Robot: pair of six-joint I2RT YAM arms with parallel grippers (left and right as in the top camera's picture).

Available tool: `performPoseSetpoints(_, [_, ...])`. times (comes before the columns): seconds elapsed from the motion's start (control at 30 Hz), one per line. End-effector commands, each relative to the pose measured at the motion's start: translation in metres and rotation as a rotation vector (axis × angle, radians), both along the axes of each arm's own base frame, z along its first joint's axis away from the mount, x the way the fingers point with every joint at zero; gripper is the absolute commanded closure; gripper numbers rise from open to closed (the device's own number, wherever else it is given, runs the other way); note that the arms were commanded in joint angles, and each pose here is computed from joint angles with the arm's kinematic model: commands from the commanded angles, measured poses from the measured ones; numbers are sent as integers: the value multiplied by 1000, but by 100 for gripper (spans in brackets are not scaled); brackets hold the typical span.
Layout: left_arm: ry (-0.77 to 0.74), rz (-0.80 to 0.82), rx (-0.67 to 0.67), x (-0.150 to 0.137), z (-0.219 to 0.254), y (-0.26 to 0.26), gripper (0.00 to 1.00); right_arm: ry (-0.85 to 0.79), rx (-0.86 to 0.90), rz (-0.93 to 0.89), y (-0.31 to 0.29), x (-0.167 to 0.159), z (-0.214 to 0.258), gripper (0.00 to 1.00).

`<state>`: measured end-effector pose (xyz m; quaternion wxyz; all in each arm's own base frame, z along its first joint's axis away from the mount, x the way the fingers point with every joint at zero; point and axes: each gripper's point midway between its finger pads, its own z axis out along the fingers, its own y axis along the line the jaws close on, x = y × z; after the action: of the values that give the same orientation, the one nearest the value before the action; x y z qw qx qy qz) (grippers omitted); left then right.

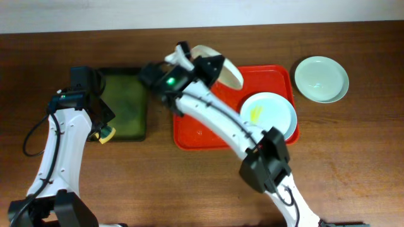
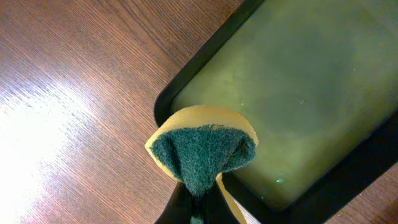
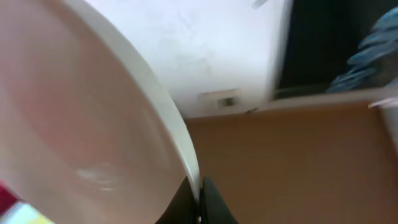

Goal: Clean dirty plates on tray and stack at the side
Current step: 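Lift the white plate with the right gripper and stack it on the green plate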

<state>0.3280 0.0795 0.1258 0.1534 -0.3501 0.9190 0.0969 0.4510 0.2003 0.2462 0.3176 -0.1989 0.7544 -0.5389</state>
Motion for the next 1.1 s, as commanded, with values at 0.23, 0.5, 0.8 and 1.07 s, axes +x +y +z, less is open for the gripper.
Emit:
performPoseSetpoints(0.23, [0, -13, 3, -2, 0, 0, 100, 477, 1873, -10, -150, 75, -56, 96])
performPoseSetpoints(0.5, [-23, -22, -29, 4, -1, -5, 100, 120, 1753, -553, -395, 28, -137, 96])
performPoseSetpoints(0.8, [-21, -23, -30, 3, -2, -5, 100, 108, 1754, -573, -401, 19, -161, 50])
performPoseSetpoints(1.07, [-18, -23, -31, 2, -2, -5, 100, -182, 1473, -536, -405, -16, -3, 40])
